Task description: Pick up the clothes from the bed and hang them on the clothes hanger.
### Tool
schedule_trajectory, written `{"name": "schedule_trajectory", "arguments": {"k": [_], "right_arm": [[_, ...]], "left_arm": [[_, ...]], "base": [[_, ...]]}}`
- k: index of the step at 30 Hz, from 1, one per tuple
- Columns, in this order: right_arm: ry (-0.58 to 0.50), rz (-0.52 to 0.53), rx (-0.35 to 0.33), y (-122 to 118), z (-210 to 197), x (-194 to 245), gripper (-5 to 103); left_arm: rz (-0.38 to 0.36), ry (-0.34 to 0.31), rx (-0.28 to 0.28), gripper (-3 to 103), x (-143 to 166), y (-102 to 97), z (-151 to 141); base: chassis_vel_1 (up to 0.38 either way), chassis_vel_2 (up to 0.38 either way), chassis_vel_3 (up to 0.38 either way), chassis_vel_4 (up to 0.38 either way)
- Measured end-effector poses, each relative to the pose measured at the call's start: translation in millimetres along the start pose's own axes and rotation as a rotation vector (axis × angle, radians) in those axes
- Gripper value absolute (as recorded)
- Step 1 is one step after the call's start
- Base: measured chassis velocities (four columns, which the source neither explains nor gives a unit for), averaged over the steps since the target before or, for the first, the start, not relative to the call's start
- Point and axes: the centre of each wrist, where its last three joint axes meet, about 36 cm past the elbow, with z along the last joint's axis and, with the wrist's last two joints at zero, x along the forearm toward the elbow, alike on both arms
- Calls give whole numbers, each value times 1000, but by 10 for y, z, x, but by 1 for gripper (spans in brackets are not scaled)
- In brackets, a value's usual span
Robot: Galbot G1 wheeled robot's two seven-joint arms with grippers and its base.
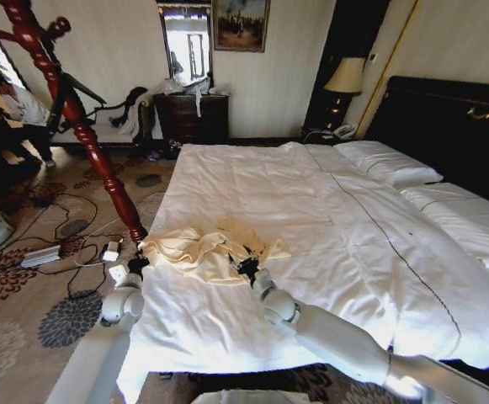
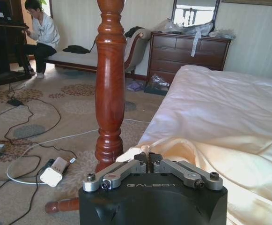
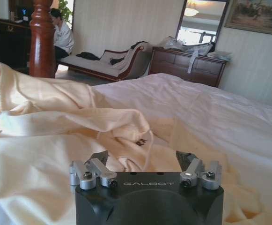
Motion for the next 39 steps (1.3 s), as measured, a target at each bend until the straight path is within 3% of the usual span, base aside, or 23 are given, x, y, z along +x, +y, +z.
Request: {"name": "schedule_trajectory", "arguments": {"k": [5, 10, 13, 18, 21, 24, 27, 34, 39], "right_arm": [[-8, -66, 69, 53, -118, -79, 98], [-40, -111, 176, 40, -107, -298, 100], [-58, -133, 190, 67, -127, -391, 103], [-69, -163, 239, 17, -54, -496, 84], [-61, -167, 261, -30, -8, -491, 78], [-54, -165, 285, -75, 31, -471, 58], [-58, -160, 298, -109, 15, -479, 60], [-76, -149, 327, -211, -81, -637, 93], [-81, -154, 333, -213, -108, -707, 87]], "left_arm": [[-1, -8, -8, 2, 17, 29, -32], [3, -35, -6, 2, 18, 14, -137], [6, -49, 4, 2, 29, -24, -205], [27, -78, 18, 2, 90, -172, -318], [30, -83, -1, 2, 115, -239, -304], [36, -71, -28, 2, 144, -295, -205], [36, -56, -38, 2, 145, -307, -81], [22, -8, -72, 2, 214, -227, 369], [19, 2, -81, 2, 256, -184, 427]], "base": [[0, 0, 0, 0], [0, 0, 0, 0], [0, 0, 0, 0], [0, 0, 0, 0], [0, 0, 0, 0], [0, 0, 0, 0], [0, 0, 0, 0], [0, 0, 0, 0], [0, 0, 0, 0]]}}
